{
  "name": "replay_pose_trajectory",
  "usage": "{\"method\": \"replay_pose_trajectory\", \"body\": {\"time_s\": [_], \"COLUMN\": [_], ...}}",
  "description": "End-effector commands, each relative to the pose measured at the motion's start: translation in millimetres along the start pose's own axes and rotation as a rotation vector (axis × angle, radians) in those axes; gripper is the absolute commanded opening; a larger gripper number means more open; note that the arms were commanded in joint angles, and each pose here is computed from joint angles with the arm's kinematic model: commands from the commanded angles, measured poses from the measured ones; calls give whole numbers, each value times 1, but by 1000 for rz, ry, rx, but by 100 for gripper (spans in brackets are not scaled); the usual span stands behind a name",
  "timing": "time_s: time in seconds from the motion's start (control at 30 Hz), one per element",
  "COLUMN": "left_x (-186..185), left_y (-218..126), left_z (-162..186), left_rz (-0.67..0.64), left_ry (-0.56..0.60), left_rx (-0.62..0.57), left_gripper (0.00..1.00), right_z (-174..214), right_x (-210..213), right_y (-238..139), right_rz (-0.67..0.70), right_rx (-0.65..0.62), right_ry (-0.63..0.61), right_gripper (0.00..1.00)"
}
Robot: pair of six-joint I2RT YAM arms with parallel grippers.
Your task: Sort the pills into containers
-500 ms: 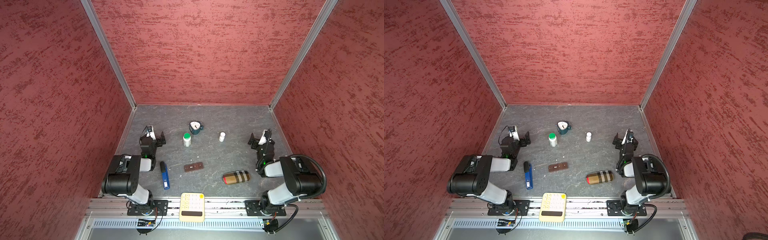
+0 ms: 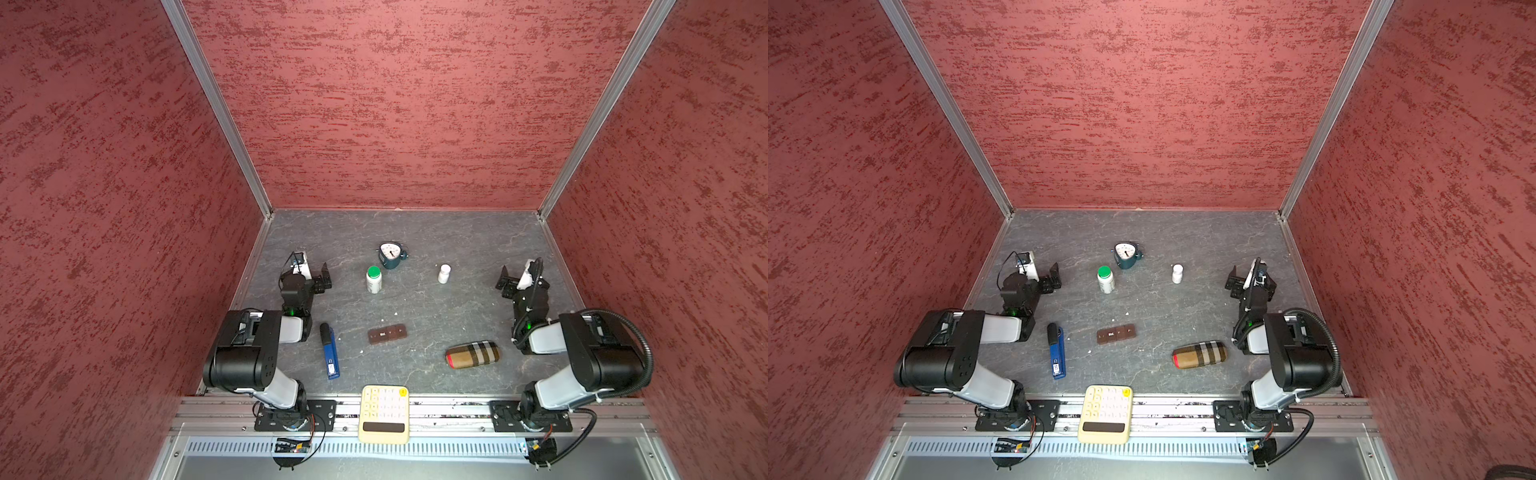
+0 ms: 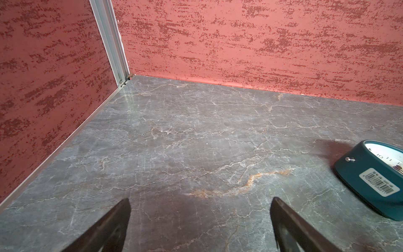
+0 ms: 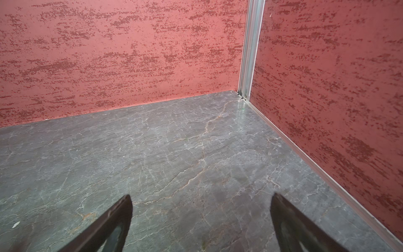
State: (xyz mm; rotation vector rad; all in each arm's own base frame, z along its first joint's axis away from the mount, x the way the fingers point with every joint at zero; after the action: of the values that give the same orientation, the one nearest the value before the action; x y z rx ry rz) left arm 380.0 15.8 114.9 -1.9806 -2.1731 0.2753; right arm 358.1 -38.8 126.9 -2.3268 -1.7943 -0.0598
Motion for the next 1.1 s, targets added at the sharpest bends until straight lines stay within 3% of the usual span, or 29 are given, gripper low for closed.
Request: {"method": "replay_pose_trajectory", "body": {"time_s": [0.0,0.67,0.7,0.8,0.87,1.0,1.07], "left_x": [1,1,1,12,25,41,37], "left_y": [0,0,0,-13,-29,-63,-73], "left_z": [-5,-4,-5,-25,-52,-102,-116], "left_rz": [4,15,13,-79,-162,-255,-225], "left_ry": [-7,-12,-11,-25,-49,-175,-227], "left_rx": [-12,-9,-14,-18,-25,-43,-19], "left_gripper": [99,100,100,97,95,88,85], "right_z": [-12,-12,-13,-49,-88,-142,-146], "right_x": [5,5,5,3,-10,9,21], "right_y": [2,2,1,-20,-28,-30,-28], "right_rz": [-22,-24,-22,26,139,93,59], "right_rx": [-47,-45,-51,-138,-152,-45,62], "right_ry": [-7,-6,-6,2,139,276,350], "right_gripper": [99,99,94,87,90,90,83]}}
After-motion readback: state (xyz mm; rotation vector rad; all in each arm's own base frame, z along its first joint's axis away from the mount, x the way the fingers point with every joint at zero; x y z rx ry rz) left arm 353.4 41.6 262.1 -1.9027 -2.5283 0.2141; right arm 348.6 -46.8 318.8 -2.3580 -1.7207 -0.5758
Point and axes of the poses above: each gripper's point midway between its finger pads, its own y axis out along the fingers, its own x axis along the line the jaws close on, z = x × y, the point moved 2 cm from there along -y, back along the fingers, and after that the axes turned 5 degrees about y, right-handed, at the moved point
